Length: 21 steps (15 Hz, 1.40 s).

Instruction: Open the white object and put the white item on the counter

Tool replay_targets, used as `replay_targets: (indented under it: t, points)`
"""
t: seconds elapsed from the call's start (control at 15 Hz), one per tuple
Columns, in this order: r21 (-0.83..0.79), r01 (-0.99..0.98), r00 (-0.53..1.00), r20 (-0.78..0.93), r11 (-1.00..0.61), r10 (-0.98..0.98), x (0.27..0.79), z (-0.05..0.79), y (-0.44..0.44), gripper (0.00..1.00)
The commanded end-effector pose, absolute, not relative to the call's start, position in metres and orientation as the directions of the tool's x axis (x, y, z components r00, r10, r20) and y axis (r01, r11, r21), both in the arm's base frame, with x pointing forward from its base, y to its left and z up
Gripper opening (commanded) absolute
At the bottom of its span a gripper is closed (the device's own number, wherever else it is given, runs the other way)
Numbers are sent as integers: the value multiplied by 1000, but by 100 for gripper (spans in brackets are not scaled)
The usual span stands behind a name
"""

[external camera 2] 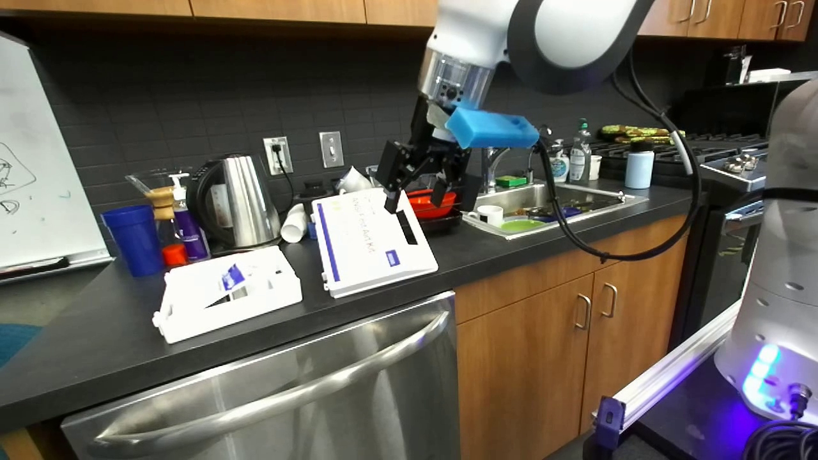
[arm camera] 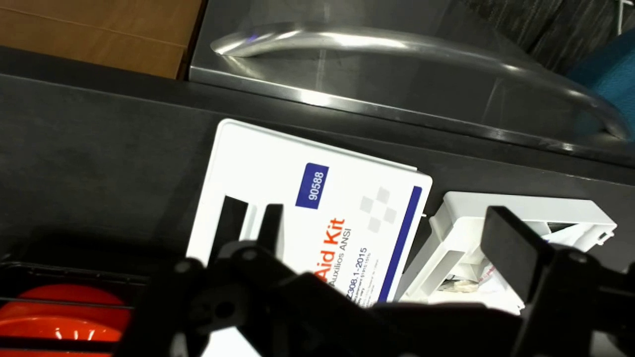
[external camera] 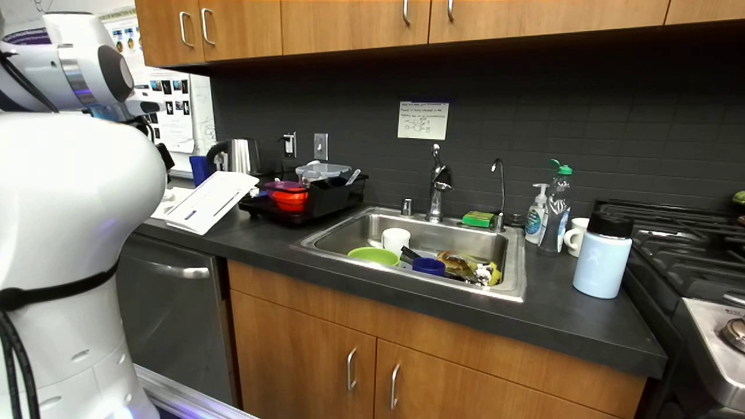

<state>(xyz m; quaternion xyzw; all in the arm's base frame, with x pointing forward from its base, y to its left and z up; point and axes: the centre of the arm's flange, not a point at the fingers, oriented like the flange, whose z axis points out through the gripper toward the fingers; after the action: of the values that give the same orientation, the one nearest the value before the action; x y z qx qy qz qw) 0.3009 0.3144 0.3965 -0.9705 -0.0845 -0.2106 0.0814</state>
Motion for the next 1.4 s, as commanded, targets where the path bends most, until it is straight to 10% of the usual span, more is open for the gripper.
replay_targets:
  t: [0.0,1.33]
  points:
    - [-111,239,879,447,-965,166,295,396,337,100]
    - [-26,474,751,534,-880,388,297,369,468,100]
